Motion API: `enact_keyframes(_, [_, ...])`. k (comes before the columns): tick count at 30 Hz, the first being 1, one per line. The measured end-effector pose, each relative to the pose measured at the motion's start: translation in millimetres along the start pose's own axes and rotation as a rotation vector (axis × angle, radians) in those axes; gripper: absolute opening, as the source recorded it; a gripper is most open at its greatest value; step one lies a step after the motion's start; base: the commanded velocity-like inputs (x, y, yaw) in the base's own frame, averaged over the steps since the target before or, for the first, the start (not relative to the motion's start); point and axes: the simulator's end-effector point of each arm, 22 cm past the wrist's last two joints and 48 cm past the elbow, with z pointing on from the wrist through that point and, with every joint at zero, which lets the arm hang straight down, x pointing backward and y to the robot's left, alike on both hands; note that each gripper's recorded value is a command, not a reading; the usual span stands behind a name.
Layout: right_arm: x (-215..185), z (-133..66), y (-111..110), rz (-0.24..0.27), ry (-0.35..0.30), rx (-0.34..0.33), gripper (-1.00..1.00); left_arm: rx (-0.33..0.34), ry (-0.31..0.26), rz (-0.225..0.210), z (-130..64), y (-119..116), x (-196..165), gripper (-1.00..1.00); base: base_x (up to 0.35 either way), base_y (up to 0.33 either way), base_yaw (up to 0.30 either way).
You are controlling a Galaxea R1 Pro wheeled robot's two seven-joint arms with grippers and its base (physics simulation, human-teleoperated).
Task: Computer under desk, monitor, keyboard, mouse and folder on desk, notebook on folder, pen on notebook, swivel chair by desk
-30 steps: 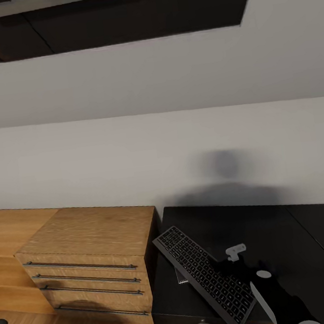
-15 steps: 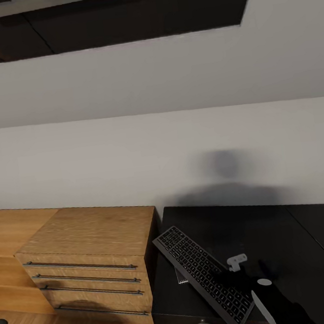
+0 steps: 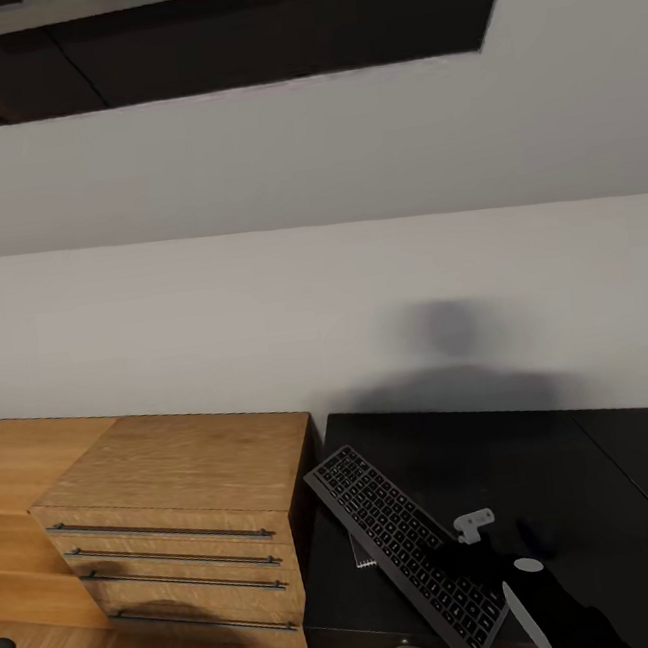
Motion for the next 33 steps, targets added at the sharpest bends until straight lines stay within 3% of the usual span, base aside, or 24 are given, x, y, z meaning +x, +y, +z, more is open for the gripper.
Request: enact_keyframes(33, [3.3,0.4,-0.5,0.001,0.004,0.003,1.00,0.001,0.000,0.000,-0.2,-1.0,0.0,1.00,-0.060,0.000,0.000])
